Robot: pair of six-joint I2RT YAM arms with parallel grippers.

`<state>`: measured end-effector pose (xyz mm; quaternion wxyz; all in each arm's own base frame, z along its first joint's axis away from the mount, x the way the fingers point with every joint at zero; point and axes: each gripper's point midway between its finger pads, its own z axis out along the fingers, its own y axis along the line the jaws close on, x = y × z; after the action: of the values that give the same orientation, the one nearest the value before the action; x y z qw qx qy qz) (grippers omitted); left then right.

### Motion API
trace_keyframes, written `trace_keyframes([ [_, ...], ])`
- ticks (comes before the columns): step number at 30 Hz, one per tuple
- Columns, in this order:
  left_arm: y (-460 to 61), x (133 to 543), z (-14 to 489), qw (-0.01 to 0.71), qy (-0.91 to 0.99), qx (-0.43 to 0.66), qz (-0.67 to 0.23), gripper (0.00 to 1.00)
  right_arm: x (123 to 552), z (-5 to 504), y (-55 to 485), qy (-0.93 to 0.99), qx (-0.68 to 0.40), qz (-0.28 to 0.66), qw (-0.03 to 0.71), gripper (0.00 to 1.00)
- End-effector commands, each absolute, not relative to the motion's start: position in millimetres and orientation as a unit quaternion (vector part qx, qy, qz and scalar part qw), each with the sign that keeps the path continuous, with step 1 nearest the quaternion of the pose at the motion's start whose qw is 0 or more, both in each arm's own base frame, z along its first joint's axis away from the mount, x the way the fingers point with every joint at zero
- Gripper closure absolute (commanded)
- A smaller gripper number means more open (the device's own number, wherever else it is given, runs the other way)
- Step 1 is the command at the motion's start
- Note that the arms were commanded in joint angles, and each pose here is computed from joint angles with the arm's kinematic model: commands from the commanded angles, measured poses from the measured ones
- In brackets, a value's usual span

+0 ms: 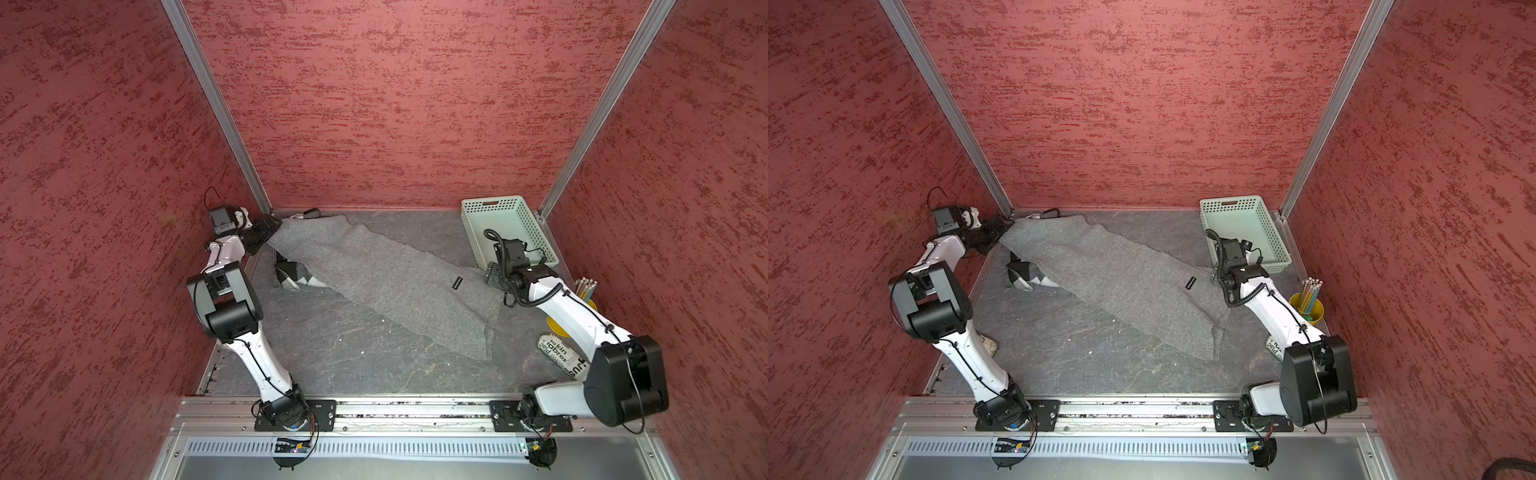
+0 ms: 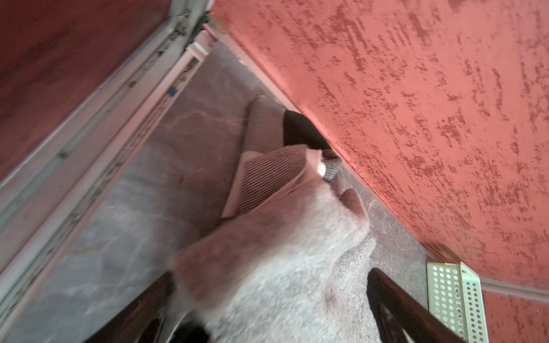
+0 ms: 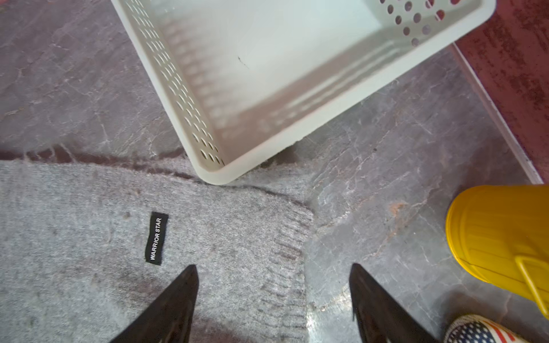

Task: Roll up the scarf and place it into the basket
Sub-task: Flatten out the scarf at the center of the board, then fold the scarf at the center of the board.

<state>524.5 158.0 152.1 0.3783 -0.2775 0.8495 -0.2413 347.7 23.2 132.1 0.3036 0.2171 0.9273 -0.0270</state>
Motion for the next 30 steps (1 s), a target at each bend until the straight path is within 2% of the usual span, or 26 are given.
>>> trace_keyframes([
  [1, 153, 533, 140, 0.369, 0.852, -0.277, -0.247, 0.02, 356, 143, 28, 0.924, 0.215, -0.008, 0.317, 0.20],
  [5, 160, 535, 139, 0.371, 0.843, -0.307, -0.240, 0.08, 355, 145, 30, 0.923, 0.215, 0.000, 0.320, 0.20],
  [15, 194, 506, 176, 0.398, 0.840, -0.354, -0.109, 0.04, 354, 147, 35, 0.920, 0.216, 0.020, 0.327, 0.20],
  [22, 181, 521, 147, 0.361, 0.851, -0.335, -0.180, 0.00, 359, 152, 36, 0.917, 0.217, 0.022, 0.334, 0.20],
  [30, 184, 535, 130, 0.345, 0.853, -0.336, -0.200, 0.00, 358, 162, 34, 0.913, 0.218, 0.021, 0.343, 0.19],
])
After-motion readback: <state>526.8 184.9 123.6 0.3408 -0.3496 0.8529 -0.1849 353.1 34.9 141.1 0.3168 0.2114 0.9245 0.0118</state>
